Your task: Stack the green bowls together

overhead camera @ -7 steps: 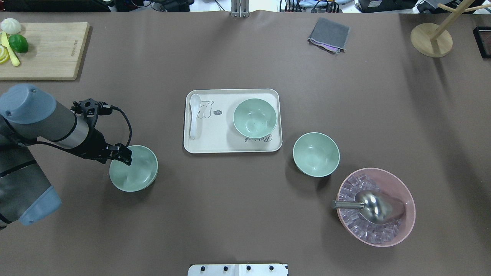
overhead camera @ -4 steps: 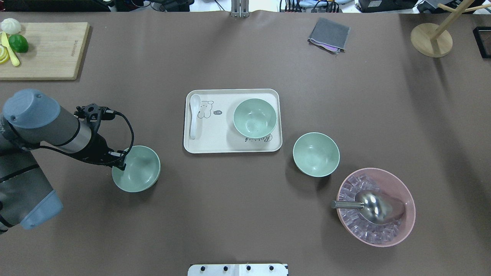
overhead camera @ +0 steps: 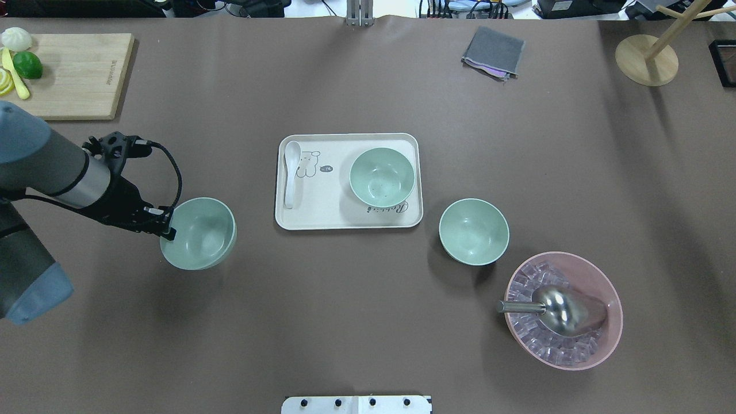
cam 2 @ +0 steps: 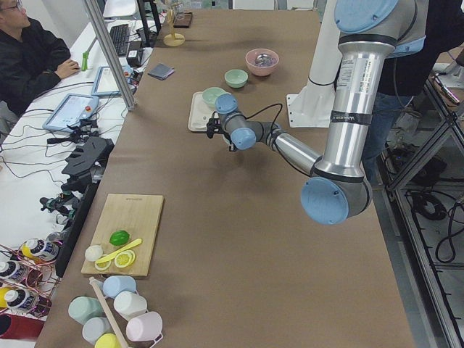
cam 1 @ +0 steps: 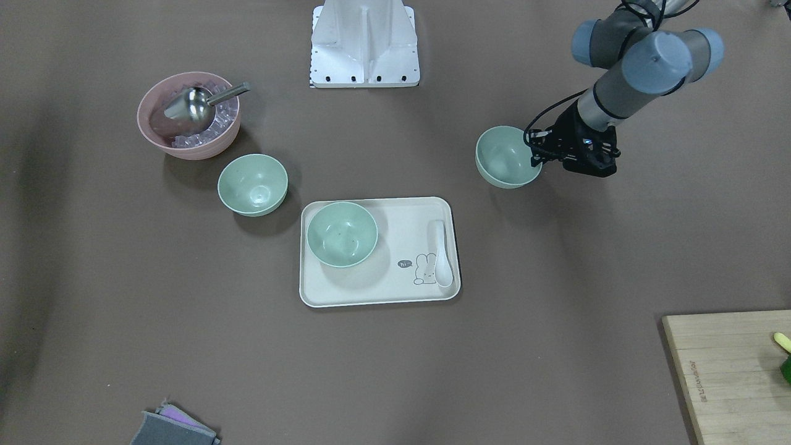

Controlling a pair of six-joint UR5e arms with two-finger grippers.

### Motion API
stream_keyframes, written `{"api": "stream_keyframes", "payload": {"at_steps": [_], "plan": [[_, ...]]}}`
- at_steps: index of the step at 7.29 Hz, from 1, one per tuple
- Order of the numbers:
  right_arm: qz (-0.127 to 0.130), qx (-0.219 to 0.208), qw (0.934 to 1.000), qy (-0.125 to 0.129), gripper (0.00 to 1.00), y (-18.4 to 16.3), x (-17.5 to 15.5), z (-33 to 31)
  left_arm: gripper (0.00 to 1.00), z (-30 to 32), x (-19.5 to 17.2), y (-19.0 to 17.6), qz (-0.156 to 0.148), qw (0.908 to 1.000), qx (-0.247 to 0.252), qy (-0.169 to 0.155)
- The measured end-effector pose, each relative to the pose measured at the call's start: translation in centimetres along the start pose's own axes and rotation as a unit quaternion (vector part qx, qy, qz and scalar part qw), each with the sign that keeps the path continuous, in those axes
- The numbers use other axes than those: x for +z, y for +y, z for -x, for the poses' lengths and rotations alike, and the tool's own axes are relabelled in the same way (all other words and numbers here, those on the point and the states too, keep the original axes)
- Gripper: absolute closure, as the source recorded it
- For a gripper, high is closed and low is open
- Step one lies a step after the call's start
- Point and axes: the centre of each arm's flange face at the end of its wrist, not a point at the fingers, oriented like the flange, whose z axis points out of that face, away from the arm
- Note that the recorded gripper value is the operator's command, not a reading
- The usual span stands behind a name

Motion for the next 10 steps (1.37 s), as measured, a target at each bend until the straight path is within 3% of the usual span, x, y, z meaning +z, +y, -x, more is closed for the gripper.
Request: {"api": "stream_keyframes", "payload": {"at_steps": [2,3,4,5,9,10], "plan": [[0.013,-0.076,0.9969,-0.014,0.09,-4.2,2.7,8.3,1.00,-1.1,-2.1,-1.9,-0.007,0.9998,-0.002,0.019],[0.009,-0.127,0.9915,-0.024,0.12,-5.9,4.9,12.2,1.00,-2.2,-2.5,-2.8,-0.010,0.9997,-0.002,0.021],[-0.002,-0.179,0.9832,-0.035,0.03,-6.9,7.6,15.0,1.00,-3.4,-3.1,-3.7,-0.013,0.9997,-0.004,0.021],[-0.007,-0.218,0.9747,-0.047,0.00,-7.6,10.0,17.7,1.00,-4.2,-3.4,-4.3,-0.014,0.9997,-0.006,0.020],[0.036,-0.290,0.9512,-0.098,0.00,-6.6,17.0,28.9,1.00,-5.1,-4.2,-5.6,-0.019,0.9996,-0.012,0.018],[0.051,-0.291,0.9489,-0.111,0.00,-5.6,18.6,31.8,1.00,-5.3,-4.5,-5.8,-0.021,0.9995,-0.012,0.019]]}}
